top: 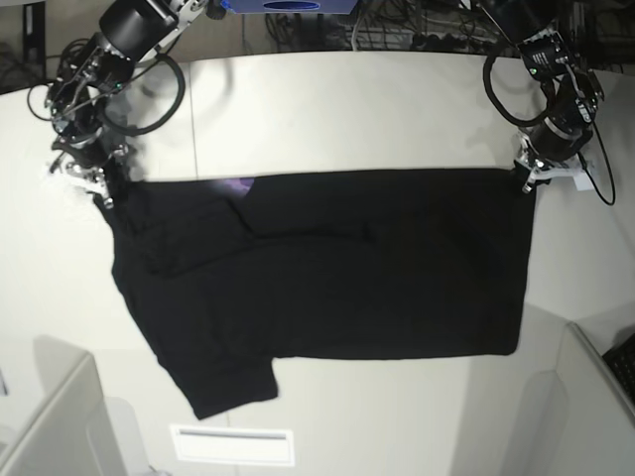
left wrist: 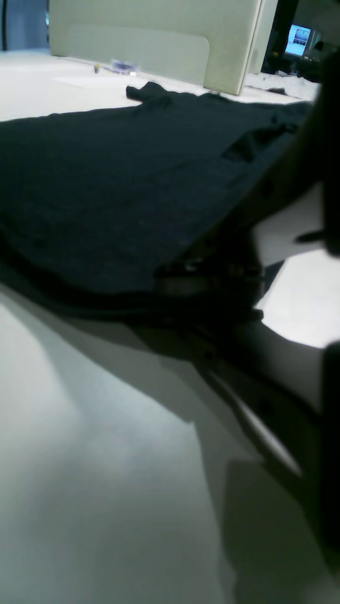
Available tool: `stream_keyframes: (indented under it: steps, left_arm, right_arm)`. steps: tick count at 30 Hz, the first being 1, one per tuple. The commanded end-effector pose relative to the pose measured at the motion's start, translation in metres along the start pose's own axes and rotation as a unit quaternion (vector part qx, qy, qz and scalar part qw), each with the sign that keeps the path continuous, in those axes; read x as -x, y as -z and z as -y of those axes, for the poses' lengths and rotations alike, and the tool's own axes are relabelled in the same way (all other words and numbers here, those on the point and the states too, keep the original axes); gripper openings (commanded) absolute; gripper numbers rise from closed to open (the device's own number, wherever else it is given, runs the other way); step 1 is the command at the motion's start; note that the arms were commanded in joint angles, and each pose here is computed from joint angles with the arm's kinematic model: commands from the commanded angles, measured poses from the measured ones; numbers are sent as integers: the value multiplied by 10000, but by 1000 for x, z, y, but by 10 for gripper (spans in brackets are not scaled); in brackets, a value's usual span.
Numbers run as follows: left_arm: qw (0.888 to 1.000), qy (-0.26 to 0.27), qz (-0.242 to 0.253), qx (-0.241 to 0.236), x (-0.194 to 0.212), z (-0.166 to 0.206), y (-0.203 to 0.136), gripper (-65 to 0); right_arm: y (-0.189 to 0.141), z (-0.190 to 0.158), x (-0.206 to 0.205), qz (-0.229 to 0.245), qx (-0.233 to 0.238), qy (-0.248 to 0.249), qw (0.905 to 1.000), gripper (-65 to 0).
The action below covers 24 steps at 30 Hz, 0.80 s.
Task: Fold the T-shirt properly
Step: 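Drag the shirt further toward the robot and release both grippers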
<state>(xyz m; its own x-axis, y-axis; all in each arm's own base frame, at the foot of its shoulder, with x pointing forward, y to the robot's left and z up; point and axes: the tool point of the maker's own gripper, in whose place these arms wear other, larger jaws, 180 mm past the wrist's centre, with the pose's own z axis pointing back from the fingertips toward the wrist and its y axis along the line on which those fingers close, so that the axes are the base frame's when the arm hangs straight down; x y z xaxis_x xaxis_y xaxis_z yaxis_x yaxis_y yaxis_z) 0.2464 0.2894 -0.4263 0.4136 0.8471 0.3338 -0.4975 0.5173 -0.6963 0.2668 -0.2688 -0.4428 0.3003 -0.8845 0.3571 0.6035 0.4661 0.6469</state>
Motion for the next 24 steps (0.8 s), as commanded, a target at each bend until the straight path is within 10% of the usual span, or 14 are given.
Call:
stream_keyframes:
  steps: [1,24]
  left_arm:
    - [9999,99,95,48,-10,4,-3,-650]
    - [9903,1149,-89,-776,-1,-39,-83,-650]
  right_arm:
    - [-1,-6,-8,91,-71,7,9999,-650]
    - [-87,35,32,-291,287,-330,9986,-650]
